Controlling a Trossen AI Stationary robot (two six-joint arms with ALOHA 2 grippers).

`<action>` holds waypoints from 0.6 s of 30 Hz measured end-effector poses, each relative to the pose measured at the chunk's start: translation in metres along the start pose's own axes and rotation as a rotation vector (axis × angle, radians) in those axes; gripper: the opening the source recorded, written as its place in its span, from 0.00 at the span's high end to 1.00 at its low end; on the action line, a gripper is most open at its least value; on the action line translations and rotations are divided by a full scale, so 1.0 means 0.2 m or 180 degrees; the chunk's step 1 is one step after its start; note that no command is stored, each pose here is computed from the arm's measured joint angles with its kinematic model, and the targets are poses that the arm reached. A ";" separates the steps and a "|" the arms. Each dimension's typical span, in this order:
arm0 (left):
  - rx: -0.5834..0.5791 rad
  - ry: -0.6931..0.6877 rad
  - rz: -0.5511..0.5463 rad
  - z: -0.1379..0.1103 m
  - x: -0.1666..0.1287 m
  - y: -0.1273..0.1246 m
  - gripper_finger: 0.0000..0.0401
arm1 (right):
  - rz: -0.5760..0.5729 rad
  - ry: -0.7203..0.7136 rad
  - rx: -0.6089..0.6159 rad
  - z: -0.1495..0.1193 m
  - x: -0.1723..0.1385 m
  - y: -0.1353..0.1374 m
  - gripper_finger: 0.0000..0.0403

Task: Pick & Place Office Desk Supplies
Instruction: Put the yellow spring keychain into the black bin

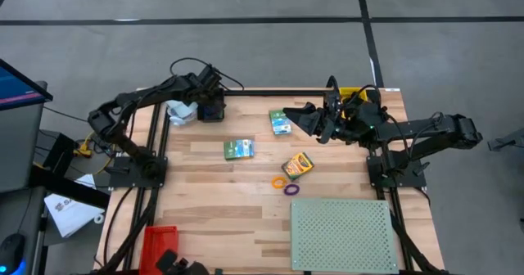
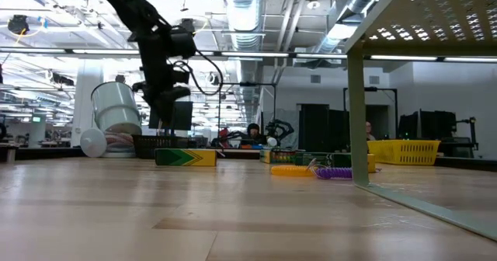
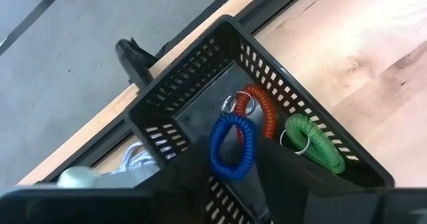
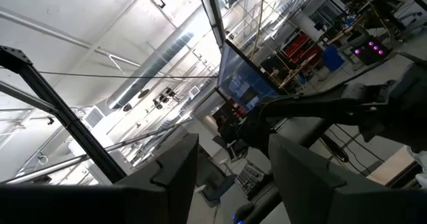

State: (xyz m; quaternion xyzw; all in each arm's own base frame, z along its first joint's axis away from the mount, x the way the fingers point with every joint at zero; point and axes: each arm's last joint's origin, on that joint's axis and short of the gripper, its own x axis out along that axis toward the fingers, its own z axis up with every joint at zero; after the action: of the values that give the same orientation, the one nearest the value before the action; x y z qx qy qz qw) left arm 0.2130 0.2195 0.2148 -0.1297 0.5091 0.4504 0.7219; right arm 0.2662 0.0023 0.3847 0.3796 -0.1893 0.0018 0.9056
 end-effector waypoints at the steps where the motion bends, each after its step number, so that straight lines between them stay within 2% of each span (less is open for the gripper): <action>1: -0.0025 -0.0037 -0.0003 0.00 -0.02 0.01 0.70 | -0.0006 0.0007 -0.0001 0.00 0.00 0.00 0.55; 5: -0.0164 -0.0345 -0.0288 0.00 -0.18 0.02 0.68 | -0.0140 0.0183 -0.0041 -0.03 0.00 -0.02 0.55; 12: -0.0167 -0.1375 -0.1356 -0.01 -0.57 0.02 0.67 | -0.0520 0.0798 -0.0130 -0.12 -0.02 -0.08 0.55; 15: -0.0180 -0.1843 -0.1755 -0.03 -0.74 0.03 0.67 | -0.0528 0.0992 -0.0132 -0.14 -0.03 -0.09 0.55; 18: -0.0297 -0.2190 -0.1983 -0.06 -0.87 0.03 0.67 | -0.0481 0.1041 -0.0197 -0.14 -0.03 -0.08 0.55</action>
State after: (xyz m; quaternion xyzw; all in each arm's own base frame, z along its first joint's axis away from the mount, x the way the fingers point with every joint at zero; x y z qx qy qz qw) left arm 0.1875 0.1239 0.3591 -0.1519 0.1562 0.2515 0.9430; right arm 0.2724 0.0107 0.3530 0.3593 -0.0105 -0.0104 0.9331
